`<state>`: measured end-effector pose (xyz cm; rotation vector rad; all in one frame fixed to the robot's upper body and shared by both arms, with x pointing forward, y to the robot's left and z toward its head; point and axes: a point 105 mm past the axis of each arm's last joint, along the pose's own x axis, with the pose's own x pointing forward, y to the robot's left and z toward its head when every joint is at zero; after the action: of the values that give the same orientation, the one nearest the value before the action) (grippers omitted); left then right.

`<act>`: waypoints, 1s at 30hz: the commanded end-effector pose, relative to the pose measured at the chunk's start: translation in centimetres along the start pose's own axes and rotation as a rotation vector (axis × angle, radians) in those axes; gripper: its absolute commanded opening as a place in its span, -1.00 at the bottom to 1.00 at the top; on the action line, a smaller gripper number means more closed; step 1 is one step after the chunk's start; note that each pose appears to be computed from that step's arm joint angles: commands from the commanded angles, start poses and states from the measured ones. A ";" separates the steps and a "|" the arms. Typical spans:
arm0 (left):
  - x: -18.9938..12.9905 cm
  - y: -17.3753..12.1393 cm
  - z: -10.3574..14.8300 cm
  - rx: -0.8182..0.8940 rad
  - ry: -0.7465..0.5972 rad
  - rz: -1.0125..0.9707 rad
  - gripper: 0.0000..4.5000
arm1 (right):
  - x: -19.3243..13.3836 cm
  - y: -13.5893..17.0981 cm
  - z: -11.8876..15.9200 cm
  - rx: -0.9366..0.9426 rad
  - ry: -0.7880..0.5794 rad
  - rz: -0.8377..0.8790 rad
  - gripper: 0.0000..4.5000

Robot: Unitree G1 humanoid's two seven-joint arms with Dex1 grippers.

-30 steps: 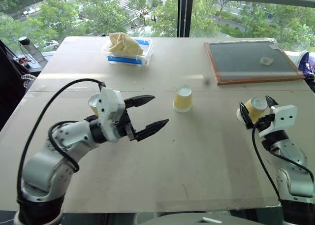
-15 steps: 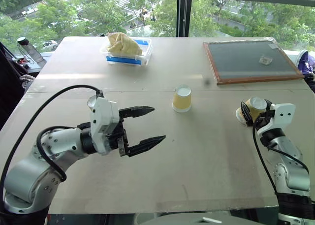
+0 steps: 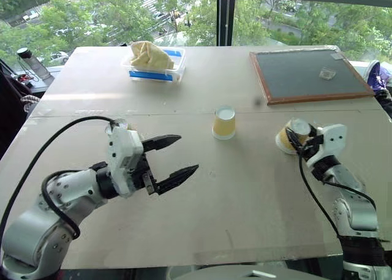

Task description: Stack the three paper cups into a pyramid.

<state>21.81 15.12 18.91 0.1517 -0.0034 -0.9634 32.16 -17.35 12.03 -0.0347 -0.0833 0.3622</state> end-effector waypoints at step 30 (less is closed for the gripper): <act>-1.5 -0.3 0.5 0.071 -0.004 0.128 1.00 | 6.8 6.6 1.4 0.000 0.004 0.175 -0.14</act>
<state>20.95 16.58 18.61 0.1802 -0.0079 -0.8181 36.52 -9.10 13.24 -0.0443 -0.0611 0.5147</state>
